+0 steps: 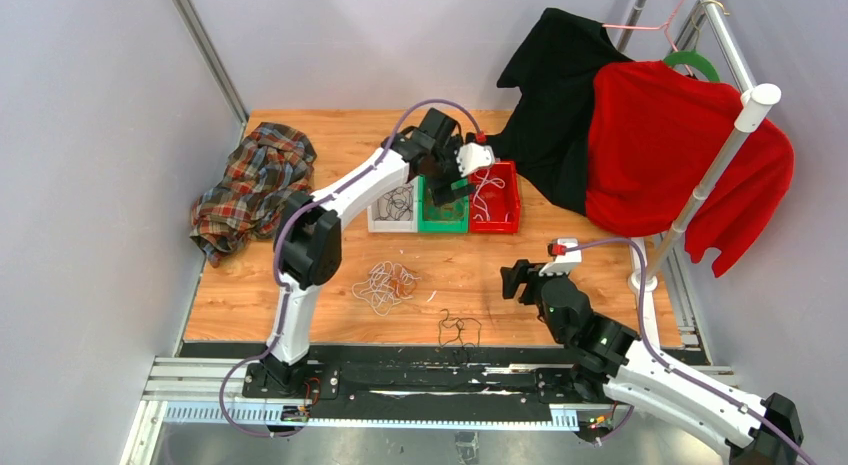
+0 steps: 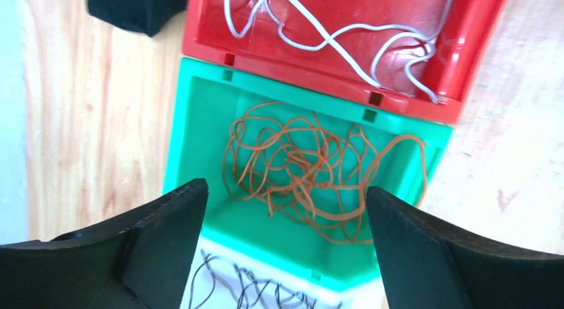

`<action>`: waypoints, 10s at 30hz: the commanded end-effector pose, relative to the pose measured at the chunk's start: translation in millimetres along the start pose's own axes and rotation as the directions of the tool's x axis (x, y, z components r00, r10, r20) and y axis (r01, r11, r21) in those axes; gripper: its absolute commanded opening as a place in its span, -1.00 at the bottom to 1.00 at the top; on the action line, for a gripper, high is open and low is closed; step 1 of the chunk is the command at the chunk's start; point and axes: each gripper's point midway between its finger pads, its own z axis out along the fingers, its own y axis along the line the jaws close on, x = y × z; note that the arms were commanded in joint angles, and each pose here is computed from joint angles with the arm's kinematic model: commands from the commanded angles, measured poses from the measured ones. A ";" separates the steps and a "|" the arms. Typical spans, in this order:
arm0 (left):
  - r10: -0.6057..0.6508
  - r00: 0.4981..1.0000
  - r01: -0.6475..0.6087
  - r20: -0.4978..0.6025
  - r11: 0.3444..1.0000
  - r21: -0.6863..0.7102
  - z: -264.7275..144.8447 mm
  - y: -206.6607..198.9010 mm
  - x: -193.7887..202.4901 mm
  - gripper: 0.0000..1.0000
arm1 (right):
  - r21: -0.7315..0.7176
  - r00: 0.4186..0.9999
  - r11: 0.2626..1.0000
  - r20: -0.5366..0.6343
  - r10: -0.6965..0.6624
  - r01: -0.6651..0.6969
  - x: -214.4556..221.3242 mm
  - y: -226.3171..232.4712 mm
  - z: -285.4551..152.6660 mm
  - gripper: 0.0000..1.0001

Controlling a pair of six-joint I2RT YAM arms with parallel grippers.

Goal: Untangle the cables

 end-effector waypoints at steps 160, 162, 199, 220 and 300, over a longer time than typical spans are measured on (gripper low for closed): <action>-0.191 0.981 0.185 0.040 0.974 0.132 -187.3 -135.1 163.6 -0.99 | -0.314 0.768 0.770 -0.162 -0.620 0.555 -74.3 202.7 293.9 -0.99; -0.191 0.980 0.183 0.049 0.974 0.136 -187.3 -134.5 161.0 -0.99 | -0.346 0.755 0.758 -0.178 -0.632 0.553 -61.3 205.6 295.2 -0.99; -0.342 0.916 0.300 0.211 0.931 0.206 -224.5 -124.7 93.9 -0.99 | -0.654 0.985 0.736 0.112 -0.132 0.174 -94.7 236.0 58.3 0.45; -0.402 0.881 0.366 0.249 0.913 0.177 -257.9 -119.4 63.9 -0.99 | -0.692 0.979 0.692 0.140 -0.147 0.203 -80.1 297.2 59.5 0.47; 0.238 0.586 0.324 0.774 0.807 -0.493 -580.7 15.9 -169.2 -0.99 | -0.475 0.976 0.880 -0.201 -0.088 -0.018 100.7 181.2 71.5 -0.53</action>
